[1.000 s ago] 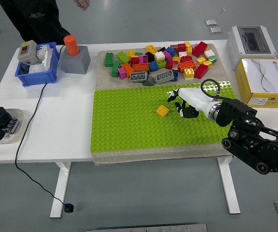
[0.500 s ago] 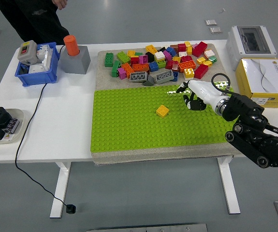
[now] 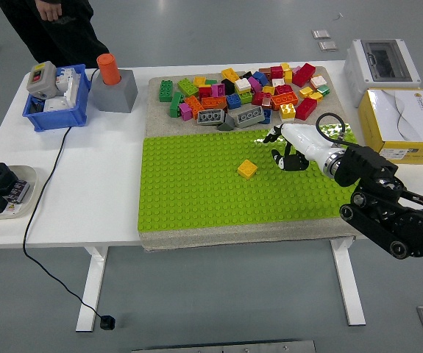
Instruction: Pick up the button,place it on the desk,press the button,press the button
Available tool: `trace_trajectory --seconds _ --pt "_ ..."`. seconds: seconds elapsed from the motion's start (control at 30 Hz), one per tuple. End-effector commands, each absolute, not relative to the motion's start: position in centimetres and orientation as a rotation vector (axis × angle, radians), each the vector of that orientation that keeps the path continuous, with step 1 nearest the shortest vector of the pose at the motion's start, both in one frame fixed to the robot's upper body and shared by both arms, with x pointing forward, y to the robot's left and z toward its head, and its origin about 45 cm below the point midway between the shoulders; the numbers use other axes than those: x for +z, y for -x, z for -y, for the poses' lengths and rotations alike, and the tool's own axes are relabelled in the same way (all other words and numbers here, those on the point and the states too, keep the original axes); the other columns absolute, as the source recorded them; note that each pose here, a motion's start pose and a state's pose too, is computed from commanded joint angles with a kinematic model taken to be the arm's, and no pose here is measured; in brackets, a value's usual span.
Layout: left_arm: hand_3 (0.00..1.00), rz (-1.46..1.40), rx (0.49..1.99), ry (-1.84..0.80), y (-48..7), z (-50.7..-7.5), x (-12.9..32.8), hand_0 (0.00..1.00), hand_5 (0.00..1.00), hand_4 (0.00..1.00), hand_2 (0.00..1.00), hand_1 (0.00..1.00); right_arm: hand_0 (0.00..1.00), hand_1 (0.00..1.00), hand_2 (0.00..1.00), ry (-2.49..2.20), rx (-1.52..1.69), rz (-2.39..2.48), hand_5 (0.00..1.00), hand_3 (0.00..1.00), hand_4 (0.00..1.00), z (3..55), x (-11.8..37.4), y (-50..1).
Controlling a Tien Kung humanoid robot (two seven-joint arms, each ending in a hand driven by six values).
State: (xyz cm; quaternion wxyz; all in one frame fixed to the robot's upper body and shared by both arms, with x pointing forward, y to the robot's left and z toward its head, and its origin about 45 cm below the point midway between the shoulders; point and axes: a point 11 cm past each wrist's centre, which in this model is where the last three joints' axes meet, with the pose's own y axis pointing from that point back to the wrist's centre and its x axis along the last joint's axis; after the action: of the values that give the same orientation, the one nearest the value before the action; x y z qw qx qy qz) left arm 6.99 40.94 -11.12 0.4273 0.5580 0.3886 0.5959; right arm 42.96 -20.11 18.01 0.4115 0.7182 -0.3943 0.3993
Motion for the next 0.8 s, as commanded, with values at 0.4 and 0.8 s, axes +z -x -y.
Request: trace_trajectory --seconds 0.4,0.8 --pt "0.765 -0.945 1.546 -1.398 -7.0 -43.1 -10.4 0.676 0.564 0.772 0.697 0.644 0.313 0.426 0.705 -1.818 0.981 0.995 0.139 0.676 0.459 20.5 17.2 -42.9" --pt "0.777 -0.969 1.525 -1.38 -7.0 -41.6 -10.9 0.677 0.56 0.757 0.729 0.654 0.31 0.42 0.694 -1.851 0.921 0.978 0.177 0.676 0.469 19.6 16.2 -42.5"
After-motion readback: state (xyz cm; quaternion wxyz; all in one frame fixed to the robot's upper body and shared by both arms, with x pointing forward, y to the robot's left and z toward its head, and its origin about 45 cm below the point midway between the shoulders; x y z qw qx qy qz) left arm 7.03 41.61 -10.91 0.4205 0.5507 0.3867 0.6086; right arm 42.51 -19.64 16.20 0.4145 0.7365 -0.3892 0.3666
